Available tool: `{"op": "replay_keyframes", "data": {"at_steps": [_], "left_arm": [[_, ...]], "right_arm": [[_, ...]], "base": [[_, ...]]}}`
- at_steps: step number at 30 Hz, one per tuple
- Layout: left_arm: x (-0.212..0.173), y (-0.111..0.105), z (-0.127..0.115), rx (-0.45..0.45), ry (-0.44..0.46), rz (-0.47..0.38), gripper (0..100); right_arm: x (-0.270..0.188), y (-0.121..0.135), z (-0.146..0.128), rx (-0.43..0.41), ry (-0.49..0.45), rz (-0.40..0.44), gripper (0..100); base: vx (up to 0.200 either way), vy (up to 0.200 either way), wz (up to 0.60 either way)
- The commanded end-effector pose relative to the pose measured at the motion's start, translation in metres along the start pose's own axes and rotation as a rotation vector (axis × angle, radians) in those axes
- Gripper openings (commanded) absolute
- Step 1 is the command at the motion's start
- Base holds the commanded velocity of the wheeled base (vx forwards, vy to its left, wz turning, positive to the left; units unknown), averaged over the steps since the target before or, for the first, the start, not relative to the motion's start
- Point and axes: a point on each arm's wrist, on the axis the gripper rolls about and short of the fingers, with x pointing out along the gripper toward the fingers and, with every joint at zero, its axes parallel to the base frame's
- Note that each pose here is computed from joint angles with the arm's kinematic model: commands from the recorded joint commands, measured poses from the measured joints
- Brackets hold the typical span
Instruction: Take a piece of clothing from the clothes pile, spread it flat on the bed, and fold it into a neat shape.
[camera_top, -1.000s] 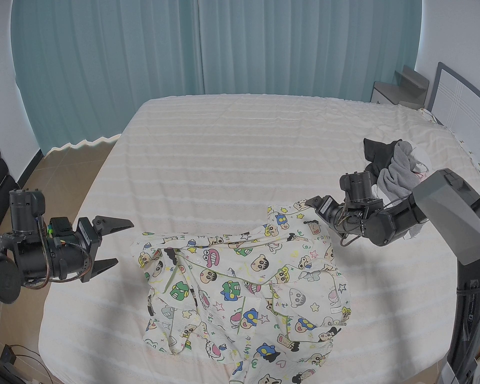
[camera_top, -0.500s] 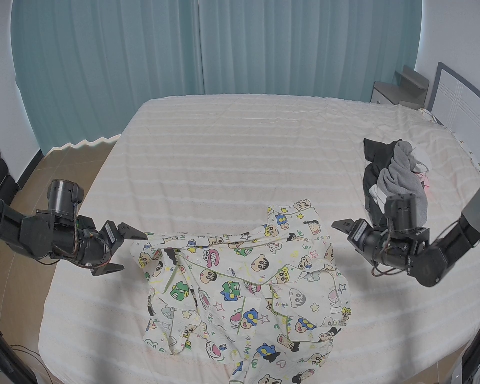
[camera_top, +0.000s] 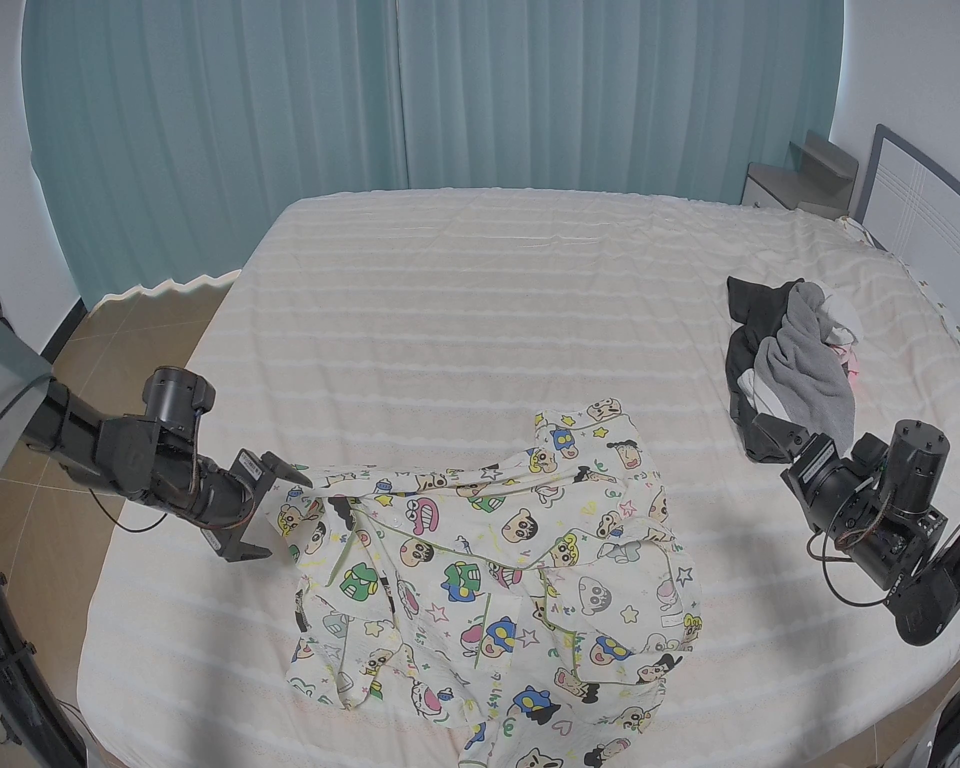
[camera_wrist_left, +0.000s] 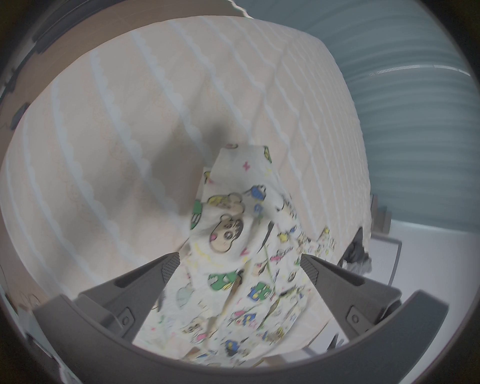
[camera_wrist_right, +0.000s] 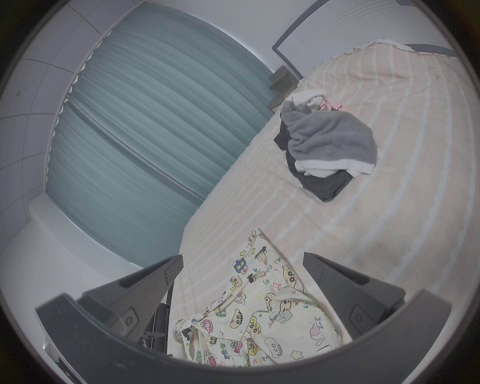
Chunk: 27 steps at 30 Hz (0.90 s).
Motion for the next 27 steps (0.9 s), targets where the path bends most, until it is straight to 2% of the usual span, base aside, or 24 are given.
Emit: {"op": "replay_keyframes", "data": {"at_steps": [1,6,8,11,13,19,24,27], "left_arm": [[0.039,-0.017,0.002,-0.053,-0.035,0.047,100],[0.063,-0.022,0.001,-0.093,-0.087,0.093,100],[0.069,-0.023,0.000,-0.089,-0.122,0.118,100],[0.071,-0.024,-0.003,-0.085,-0.130,0.125,100],[0.071,-0.025,-0.003,-0.091,-0.136,0.124,100],[0.071,-0.035,0.004,-0.141,-0.232,0.059,100],[0.078,-0.034,0.009,-0.141,-0.300,0.050,100],[0.080,-0.033,0.010,-0.143,-0.307,0.050,100]], "right_arm": [[-0.013,-0.001,0.006,0.006,-0.046,0.021,100],[-0.015,0.003,0.002,0.002,-0.033,0.038,100],[-0.015,0.003,0.001,0.002,-0.030,0.039,100],[-0.016,0.003,0.000,0.001,-0.025,0.041,100],[-0.016,0.004,0.000,0.001,-0.024,0.042,100],[-0.018,0.007,-0.005,-0.005,-0.003,0.055,100],[-0.018,0.007,-0.006,-0.005,0.000,0.055,100],[-0.018,0.007,-0.006,-0.007,0.000,0.055,100]], "base": [[0.000,0.000,0.00],[0.000,0.000,0.00],[0.000,0.000,0.00],[0.000,0.000,0.00],[0.000,0.000,0.00],[0.000,0.000,0.00],[0.000,0.000,0.00],[0.000,0.000,0.00]]}}
